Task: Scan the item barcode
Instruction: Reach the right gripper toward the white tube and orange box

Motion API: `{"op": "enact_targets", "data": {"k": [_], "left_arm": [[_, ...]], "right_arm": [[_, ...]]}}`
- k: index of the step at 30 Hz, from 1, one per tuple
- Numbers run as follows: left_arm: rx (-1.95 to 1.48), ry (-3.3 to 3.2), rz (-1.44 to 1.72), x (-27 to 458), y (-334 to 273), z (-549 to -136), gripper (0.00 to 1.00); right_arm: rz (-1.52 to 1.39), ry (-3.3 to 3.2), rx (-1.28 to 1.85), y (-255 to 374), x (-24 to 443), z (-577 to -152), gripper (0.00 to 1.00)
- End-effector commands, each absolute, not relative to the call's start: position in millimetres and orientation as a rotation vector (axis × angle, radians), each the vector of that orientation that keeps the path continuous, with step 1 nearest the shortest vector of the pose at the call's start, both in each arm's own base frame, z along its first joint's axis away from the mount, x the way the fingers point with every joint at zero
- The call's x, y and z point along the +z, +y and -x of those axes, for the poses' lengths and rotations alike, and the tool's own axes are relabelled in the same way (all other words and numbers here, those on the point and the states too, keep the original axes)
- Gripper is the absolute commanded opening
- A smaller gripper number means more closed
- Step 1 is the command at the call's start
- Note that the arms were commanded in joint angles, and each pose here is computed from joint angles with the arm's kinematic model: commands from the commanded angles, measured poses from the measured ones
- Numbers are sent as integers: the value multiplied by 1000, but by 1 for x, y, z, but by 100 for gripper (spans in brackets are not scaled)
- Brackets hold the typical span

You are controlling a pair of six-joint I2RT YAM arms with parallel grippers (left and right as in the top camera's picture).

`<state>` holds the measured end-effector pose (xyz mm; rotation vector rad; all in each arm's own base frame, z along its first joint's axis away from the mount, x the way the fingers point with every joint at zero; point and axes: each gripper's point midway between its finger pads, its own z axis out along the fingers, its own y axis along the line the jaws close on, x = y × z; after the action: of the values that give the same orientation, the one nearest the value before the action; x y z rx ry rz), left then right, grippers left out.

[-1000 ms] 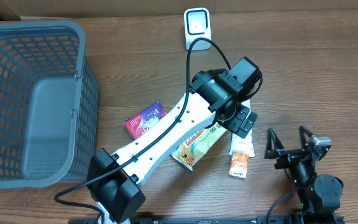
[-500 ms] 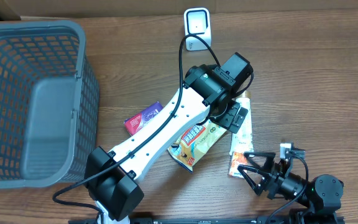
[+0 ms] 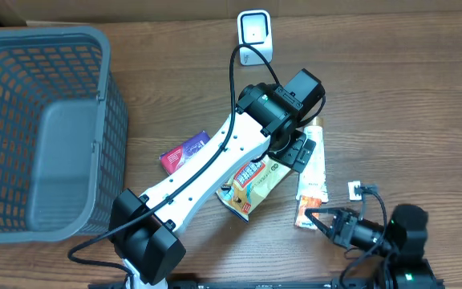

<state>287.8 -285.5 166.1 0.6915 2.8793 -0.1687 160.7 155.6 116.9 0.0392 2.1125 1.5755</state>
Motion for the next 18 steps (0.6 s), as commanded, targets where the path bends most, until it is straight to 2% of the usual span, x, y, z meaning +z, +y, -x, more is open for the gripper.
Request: {"op": "enact_targets", "data": {"k": [1,7,18], "left_arm": [[-160,2858,-674,174,-285,-291,100],[-147,2856,-671,174,-283,-292,100],[-113,2884,-677,172,-276,-287,100]], "right_arm": [[-207,2252,1478,146,82,-178,3],[-187,2316,1483,148,57,-189,3],[-519,2482,1574,142,6,-206,4]]}}
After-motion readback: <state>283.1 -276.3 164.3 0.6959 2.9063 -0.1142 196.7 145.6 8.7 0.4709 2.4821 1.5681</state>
